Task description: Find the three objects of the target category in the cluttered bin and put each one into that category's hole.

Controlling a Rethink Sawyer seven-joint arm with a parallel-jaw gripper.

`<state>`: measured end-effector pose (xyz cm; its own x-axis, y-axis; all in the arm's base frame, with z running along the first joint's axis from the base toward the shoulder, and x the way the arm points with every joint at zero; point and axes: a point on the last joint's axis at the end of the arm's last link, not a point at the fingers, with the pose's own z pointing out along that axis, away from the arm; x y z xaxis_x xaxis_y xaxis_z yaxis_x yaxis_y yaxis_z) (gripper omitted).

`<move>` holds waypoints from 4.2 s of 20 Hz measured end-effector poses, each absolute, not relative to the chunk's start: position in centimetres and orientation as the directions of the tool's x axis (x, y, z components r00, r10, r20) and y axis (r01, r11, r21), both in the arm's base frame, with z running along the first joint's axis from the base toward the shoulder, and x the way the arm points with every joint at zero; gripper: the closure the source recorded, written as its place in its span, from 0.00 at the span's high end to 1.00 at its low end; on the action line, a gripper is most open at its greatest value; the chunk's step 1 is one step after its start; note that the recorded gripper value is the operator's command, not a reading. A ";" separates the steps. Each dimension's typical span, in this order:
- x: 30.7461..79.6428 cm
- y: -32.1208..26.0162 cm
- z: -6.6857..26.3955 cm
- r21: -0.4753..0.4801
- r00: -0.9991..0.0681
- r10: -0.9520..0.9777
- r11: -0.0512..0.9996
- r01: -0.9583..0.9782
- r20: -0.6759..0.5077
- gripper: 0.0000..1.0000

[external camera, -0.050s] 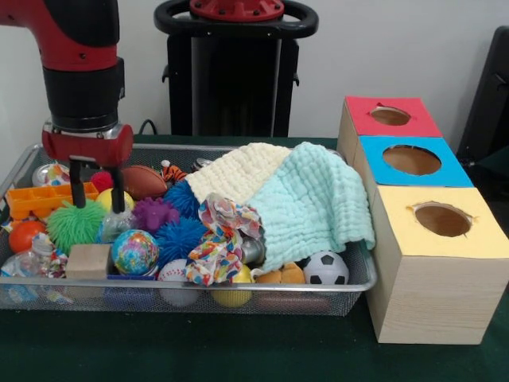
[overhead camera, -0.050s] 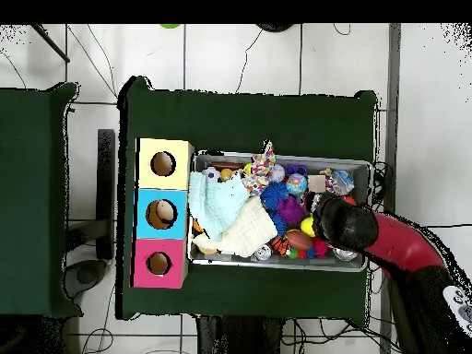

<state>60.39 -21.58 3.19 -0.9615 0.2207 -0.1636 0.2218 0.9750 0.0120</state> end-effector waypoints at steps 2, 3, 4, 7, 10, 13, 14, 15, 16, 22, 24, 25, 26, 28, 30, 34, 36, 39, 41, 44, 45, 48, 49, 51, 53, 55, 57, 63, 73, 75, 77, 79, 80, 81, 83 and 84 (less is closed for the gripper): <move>60.7 -21.6 3.1 0.010 -0.958 0.218 0.975 0.220 -0.183 1.00; 60.9 -21.5 3.0 0.009 -0.957 0.217 0.976 0.219 -0.191 1.00; 60.9 -21.4 2.8 0.010 -0.957 0.216 0.976 0.218 -0.193 1.00; 61.0 -20.7 2.1 0.015 -0.960 0.209 0.978 0.210 -0.186 1.00; 60.8 -19.3 0.9 0.026 -0.966 0.196 0.981 0.195 -0.167 1.00; 60.6 -18.4 0.3 0.028 -0.971 0.185 0.983 0.183 -0.150 1.00; 60.6 -18.3 0.3 0.026 -0.972 0.183 0.983 0.181 -0.145 1.00; 60.5 -18.4 0.3 0.021 -0.973 0.182 0.983 0.181 -0.140 1.00; 60.4 -18.5 0.3 0.018 -0.974 0.182 0.983 0.181 -0.136 1.00; 60.4 -18.3 0.2 0.002 -0.976 0.172 0.985 0.173 -0.131 1.00; 60.3 -18.2 0.1 -0.004 -0.978 0.168 0.985 0.170 -0.127 1.00; 60.2 -18.1 0.1 -0.008 -0.978 0.164 0.986 0.167 -0.125 1.00; 60.2 -18.0 0.1 -0.010 -0.979 0.162 0.986 0.165 -0.124 1.00; 60.0 -17.7 0.1 -0.020 -0.981 0.154 0.987 0.157 -0.119 1.00; 59.9 -17.4 0.0 -0.030 -0.983 0.145 0.988 0.149 -0.113 1.00; 59.8 -15.7 -0.4 -0.048 -0.989 0.111 0.992 0.116 -0.098 1.00; 59.9 -15.1 -0.4 -0.051 -0.990 0.098 0.993 0.104 -0.096 1.00; 60.3 -14.2 -0.1 -0.054 -0.992 0.082 0.995 0.088 -0.101 1.00; 60.4 -14.1 0.1 -0.055 -0.991 0.080 0.995 0.086 -0.103 1.00; 60.6 -14.3 0.7 -0.057 -0.991 0.084 0.994 0.090 -0.101 1.00; 60.6 -14.3 0.8 -0.057 -0.991 0.085 0.994 0.091 -0.100 1.00; 60.6 -14.4 1.4 -0.059 -0.993 0.087 0.994 0.092 -0.085 1.00; 60.5 -14.4 1.5 -0.061 -0.993 0.086 0.994 0.091 -0.080 1.00; 60.4 -14.4 1.6 -0.066 -0.994 0.085 0.994 0.090 -0.074 1.00; 60.3 -14.3 1.6 -0.072 -0.994 0.081 0.994 0.086 -0.070 1.00; 60.1 -14.1 1.6 -0.083 -0.995 0.073 0.993 0.079 -0.065 1.00; 59.9 -14.0 1.7 -0.092 -0.996 0.068 0.993 0.073 -0.061 0.00; 59.6 -13.8 1.7 -0.112 -0.997 0.057 0.992 0.063 -0.052 0.00; 59.3 -13.8 1.8 -0.124 -0.997 0.054 0.990 0.060 -0.046 0.00; 59.3 -13.8 1.8 -0.124 -0.997 0.055 0.990 0.060 -0.046 0.00; 59.4 -13.9 1.9 -0.124 -0.997 0.057 0.990 0.062 -0.048 0.00; 59.5 -14.2 2.5 -0.124 -0.996 0.067 0.990 0.074 -0.057 0.00; 59.6 -14.3 2.7 -0.124 -0.996 0.070 0.989 0.077 -0.060 0.00; 59.6 -14.4 3.0 -0.123 -0.995 0.074 0.989 0.081 -0.063 0.00; 59.8 -14.7 3.9 -0.124 -0.993 0.087 0.988 0.096 -0.076 0.00; 60.0 -15.0 4.7 -0.125 -0.992 0.096 0.987 0.106 -0.086 0.00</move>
<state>59.95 -15.01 4.73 -0.9917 0.0957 -0.0862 0.1060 0.9865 -0.1248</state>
